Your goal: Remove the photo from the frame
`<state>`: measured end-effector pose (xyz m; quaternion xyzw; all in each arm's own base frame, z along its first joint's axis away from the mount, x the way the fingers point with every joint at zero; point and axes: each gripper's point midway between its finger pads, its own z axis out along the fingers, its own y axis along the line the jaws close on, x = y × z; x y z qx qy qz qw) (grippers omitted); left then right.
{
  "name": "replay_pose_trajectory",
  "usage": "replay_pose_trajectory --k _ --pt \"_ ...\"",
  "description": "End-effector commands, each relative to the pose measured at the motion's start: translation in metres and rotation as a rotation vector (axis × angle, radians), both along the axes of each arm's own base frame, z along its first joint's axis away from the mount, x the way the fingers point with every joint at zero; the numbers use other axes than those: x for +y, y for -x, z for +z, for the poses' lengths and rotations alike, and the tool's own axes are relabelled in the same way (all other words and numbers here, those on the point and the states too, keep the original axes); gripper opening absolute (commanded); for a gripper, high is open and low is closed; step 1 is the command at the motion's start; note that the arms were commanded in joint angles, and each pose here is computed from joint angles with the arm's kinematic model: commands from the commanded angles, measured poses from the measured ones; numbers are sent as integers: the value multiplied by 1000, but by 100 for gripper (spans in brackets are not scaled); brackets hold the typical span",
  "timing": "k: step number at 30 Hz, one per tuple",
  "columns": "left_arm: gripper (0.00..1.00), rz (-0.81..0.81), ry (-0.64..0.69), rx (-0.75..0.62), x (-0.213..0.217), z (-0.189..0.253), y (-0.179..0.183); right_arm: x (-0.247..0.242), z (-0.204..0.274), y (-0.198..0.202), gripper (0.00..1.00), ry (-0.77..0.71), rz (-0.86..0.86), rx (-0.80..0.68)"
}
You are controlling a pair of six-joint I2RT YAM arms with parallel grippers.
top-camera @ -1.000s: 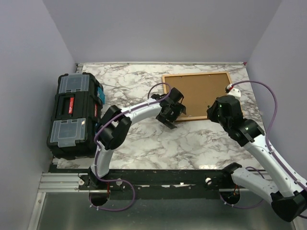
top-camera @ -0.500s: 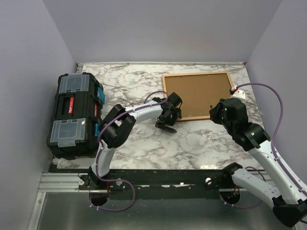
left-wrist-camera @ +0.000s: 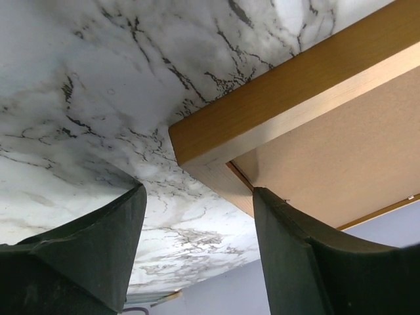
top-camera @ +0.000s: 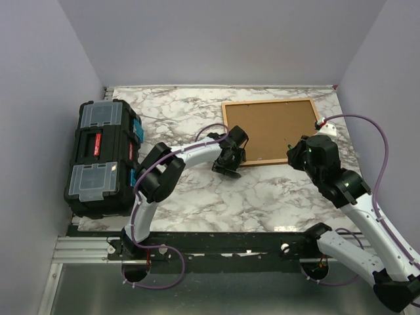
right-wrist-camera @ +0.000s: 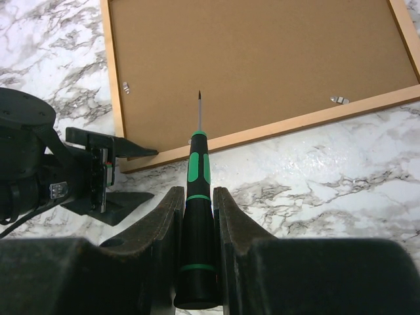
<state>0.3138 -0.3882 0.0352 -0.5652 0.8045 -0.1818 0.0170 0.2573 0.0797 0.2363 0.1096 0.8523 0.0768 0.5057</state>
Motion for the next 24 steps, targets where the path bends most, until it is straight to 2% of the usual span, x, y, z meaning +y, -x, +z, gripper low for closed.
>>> replay_pose_trajectory --k 1,5,9,11,14,18,21,24 --pt "61 232 1 109 4 -7 -2 0 1 1 0 2 13 -5" --pt "60 249 -20 142 13 -20 8 0 1 1 0 -3 13 -8" --pt "69 250 -82 119 24 -21 6 3 -1 0 0 -14 20 -5" --pt "75 249 -58 83 24 -19 -1 4 -2 0 0 -17 23 -2" --pt "77 259 -16 60 20 -14 -8 3 -1 1 0 -18 20 -6" --pt "77 279 -13 75 20 -11 -10 3 -1 1 0 -17 18 -9" --pt "71 273 -27 160 18 -19 2 4 1 0 0 -21 21 -13" --pt "68 264 -104 184 26 -18 7 5 3 -1 0 -27 22 -19"
